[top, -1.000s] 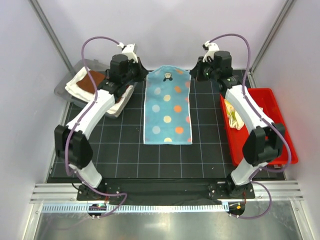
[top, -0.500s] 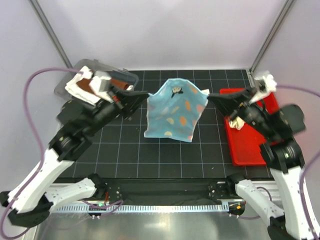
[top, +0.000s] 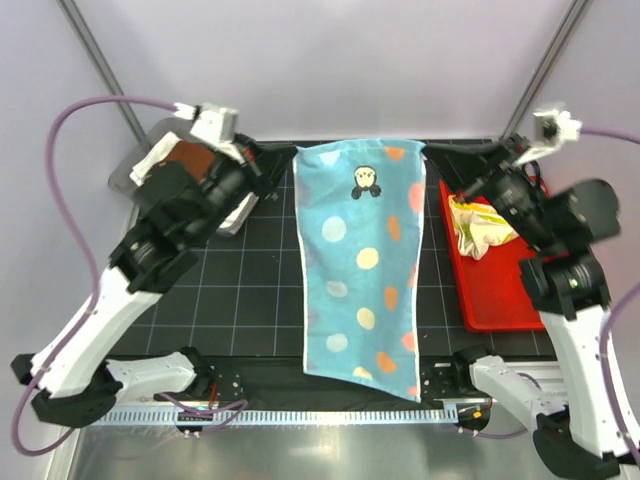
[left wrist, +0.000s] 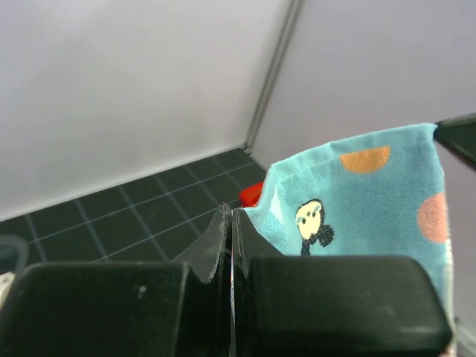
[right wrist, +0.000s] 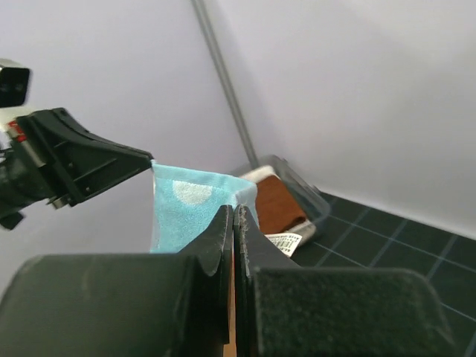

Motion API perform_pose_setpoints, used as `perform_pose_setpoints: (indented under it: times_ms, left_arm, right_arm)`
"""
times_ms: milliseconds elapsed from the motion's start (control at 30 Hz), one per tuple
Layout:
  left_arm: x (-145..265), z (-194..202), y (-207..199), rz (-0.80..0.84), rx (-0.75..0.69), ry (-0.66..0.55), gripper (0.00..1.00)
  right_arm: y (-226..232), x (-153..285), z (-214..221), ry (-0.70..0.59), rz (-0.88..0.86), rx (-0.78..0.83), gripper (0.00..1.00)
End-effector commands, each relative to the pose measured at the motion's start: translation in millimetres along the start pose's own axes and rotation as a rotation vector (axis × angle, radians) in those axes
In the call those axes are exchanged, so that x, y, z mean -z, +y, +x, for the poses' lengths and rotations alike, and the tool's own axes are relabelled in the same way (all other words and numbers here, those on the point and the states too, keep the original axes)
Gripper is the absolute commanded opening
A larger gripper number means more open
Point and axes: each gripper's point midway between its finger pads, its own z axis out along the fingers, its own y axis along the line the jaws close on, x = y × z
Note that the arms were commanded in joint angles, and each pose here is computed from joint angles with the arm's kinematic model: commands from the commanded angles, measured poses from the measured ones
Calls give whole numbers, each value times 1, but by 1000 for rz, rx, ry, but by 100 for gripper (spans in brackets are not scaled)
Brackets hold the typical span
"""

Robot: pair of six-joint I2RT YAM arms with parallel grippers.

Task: Fold and stack the towels
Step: Flatten out the crumpled towel, then fold the towel

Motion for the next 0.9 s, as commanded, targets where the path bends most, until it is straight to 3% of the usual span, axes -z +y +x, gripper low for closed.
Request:
perform_pose_setpoints:
  times_ms: [0,167,300,333,400,567,867]
  left_arm:
    - [-32,42,49,-163,-104,116,0]
    - [-88,107,123,-238,-44,214,0]
    - [-122,147,172,-273,-84,260,0]
    - [-129,148,179,-278,-97,256,0]
    - [-145,158,210,-319,-106,252,0]
    - [-163,194,241,-283,-109,336,0]
    - [-157,226,245,-213,-153,406,0]
  right_arm:
    - [-66,-32,41,102,173,51,1]
    - [-130,-76,99,224,220,118,1]
    - [-193,-104,151,317,232,139,1]
    - [-218,-108,181,383,236,139,1]
    - [-232,-119,188,402,190,177,1]
    - [-286,-122,263,622,194,181,1]
    - [-313,-122,300,717,178,225,1]
